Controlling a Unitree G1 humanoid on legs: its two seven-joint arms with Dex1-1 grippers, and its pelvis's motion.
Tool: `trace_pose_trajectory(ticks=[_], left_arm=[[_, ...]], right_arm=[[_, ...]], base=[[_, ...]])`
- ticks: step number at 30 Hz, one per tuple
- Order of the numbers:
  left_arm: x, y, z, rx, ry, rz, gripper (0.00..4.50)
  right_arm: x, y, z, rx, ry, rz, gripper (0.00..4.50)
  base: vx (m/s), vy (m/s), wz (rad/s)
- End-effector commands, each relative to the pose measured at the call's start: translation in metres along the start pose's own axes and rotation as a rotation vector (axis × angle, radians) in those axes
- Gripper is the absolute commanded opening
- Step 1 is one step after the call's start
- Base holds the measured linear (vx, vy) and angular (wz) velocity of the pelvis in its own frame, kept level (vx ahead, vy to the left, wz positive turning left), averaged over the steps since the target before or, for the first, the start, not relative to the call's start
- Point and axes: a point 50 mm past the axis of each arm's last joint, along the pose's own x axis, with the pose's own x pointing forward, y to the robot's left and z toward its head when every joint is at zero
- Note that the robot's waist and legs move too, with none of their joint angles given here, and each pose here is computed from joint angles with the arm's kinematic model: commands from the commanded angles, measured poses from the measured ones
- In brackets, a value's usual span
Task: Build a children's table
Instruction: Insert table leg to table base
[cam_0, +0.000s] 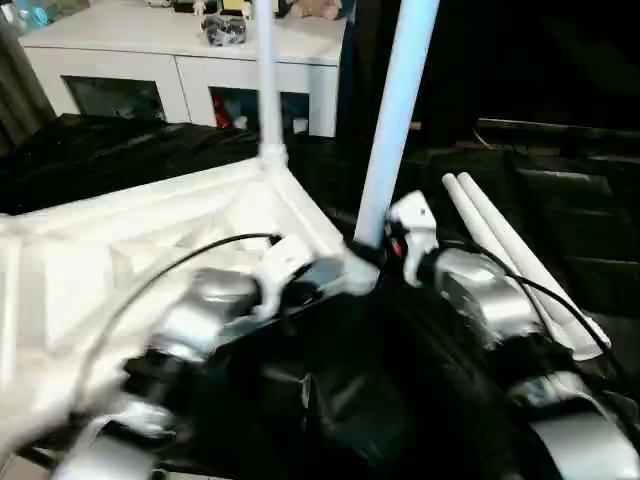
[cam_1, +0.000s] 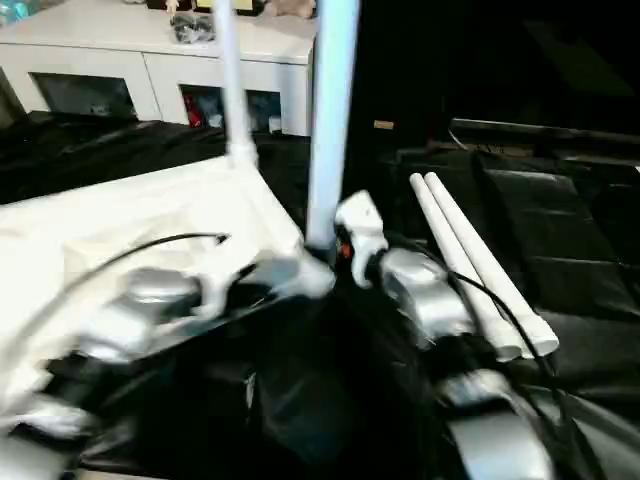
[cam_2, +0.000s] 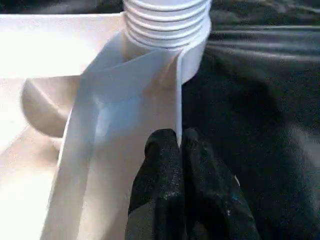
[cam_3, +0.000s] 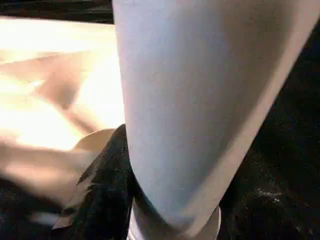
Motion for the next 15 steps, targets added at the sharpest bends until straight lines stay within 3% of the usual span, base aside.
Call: trace_pose_trajectory(ticks=[1,5,15], left_arm=[[0.0060,-0.0200,0.0385,0.091,-0.128,-0.045,0.00],[0.0077,-0.0193,0.0349,0.082,-0.102,-0.023,0.00],[0.0023,-0.0107,0.0338,0.077,-0.076,0.018,0.00]], right_arm=[[0.0053,0.0321,-0.0649,0.120,0.290,0.065,1.88],[0.0095,0.0370,-0.0647,0.137,0.311,0.065,1.88],[0.0123,0.0385,-0.0620,0.070,0.323,0.079,1.88]], base=[[0.000,0.000,0.00],[0.000,0.000,0.00],[0.000,0.000,0.00]])
